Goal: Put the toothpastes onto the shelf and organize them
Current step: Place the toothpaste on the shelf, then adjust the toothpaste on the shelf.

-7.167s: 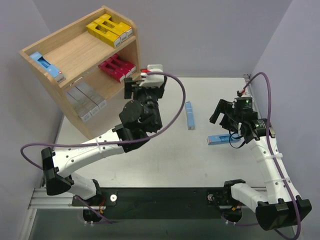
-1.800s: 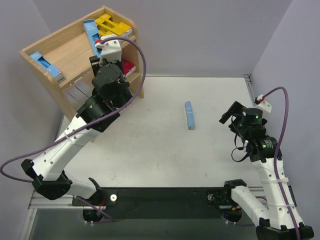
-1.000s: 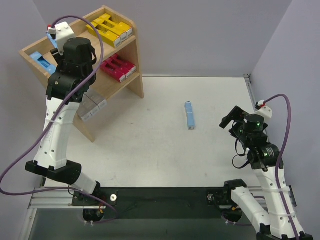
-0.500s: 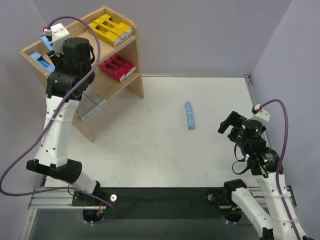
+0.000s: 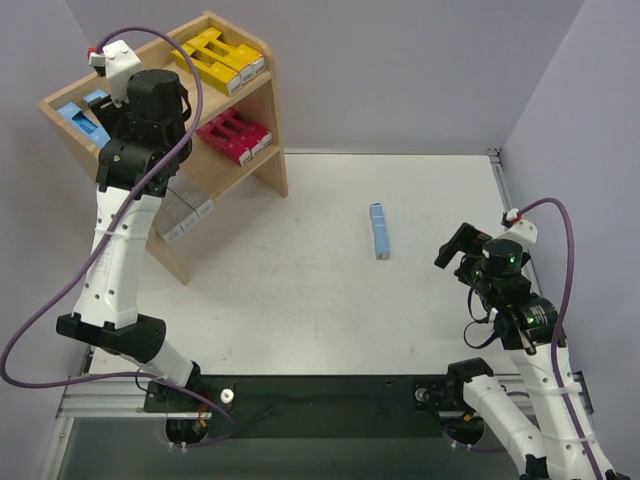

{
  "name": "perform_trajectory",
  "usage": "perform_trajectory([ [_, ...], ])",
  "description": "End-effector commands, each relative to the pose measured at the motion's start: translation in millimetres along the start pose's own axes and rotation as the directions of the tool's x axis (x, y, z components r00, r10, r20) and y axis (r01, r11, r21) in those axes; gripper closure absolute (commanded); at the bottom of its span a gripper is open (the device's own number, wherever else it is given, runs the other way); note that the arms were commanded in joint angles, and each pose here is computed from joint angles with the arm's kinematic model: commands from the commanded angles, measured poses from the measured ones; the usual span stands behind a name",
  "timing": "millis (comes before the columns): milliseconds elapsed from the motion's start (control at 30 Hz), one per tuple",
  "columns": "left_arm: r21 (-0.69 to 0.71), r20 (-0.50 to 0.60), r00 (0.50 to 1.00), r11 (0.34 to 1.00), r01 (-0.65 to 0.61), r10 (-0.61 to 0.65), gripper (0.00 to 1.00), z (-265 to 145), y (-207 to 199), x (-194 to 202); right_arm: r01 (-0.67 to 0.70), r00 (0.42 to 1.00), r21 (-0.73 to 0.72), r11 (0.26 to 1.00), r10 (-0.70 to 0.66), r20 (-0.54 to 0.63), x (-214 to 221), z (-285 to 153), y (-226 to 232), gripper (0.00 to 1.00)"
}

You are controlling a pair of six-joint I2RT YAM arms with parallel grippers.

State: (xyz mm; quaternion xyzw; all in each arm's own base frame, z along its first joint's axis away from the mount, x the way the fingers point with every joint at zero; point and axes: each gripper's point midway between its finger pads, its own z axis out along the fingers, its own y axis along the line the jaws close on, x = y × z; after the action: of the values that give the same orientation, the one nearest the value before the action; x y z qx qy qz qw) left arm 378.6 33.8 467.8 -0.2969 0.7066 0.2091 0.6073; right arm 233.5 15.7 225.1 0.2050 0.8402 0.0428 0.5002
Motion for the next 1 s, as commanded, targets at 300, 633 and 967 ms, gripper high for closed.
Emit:
perform_trajectory([
  [300, 0.069, 0.26, 0.956, 0.99, 0.119, -0.133, 0.26, -55.3, 21.5, -103.3, 0.032, 0.999, -0.01, 0.999, -0.032, -0.044, 8.9, 8.7, 5.6, 0.01],
  [633, 0.214, 0.198, 0.978, 0.977, 0.021, -0.064, 0.25, -52.6, -49.1, -70.9, 0.039, 0.998, -0.011, 0.999, -0.039, -0.046, 10.1, 9.5, 5.4, 0.02],
  [967, 0.266, 0.053, 0.994, 0.96, 0.081, -0.099, 0.27, -15.7, -76.4, -35.1, 0.045, 0.998, -0.001, 0.999, -0.045, -0.039, 10.8, 9.1, 2.0, 0.02],
])
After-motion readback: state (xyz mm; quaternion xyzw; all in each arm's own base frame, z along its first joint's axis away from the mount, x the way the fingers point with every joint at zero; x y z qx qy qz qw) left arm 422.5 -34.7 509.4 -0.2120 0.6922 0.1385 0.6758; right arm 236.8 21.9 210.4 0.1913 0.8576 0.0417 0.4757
